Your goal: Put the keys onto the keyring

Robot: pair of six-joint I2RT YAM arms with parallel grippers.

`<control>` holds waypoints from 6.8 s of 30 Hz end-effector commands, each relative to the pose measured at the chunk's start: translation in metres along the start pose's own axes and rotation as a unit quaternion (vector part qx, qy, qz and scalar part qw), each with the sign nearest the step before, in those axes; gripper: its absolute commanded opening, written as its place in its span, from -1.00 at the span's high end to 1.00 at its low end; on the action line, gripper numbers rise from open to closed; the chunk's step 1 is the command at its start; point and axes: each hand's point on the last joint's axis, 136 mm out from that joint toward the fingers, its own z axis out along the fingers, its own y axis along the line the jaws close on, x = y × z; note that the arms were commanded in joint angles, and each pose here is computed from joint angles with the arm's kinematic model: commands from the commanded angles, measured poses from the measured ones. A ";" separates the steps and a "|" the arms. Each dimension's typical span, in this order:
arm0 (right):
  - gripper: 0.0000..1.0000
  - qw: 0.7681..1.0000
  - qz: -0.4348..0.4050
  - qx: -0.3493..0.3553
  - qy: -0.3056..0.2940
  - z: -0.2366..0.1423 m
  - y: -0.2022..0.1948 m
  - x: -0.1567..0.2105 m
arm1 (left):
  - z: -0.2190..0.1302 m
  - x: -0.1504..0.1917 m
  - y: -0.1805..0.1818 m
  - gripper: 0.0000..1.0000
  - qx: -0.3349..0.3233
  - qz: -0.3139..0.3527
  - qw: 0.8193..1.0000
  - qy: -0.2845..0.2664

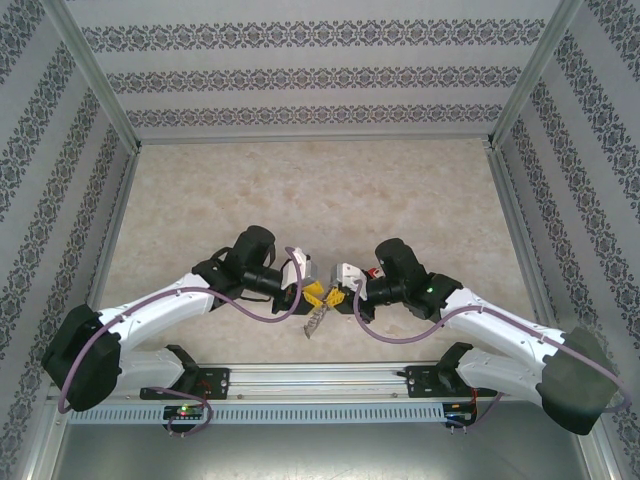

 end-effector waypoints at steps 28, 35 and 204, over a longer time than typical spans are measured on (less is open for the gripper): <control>1.00 0.998 0.056 0.010 0.002 -0.005 -0.003 0.012 | 0.010 -0.002 -0.011 0.48 0.061 0.043 0.997 0.021; 1.00 0.996 0.088 0.007 -0.015 -0.004 -0.006 0.006 | 0.016 0.006 -0.008 0.58 0.065 0.034 0.997 0.038; 1.00 1.000 -0.014 -0.025 -0.008 0.012 -0.020 -0.013 | -0.046 0.006 0.033 0.34 -0.175 0.041 0.984 0.019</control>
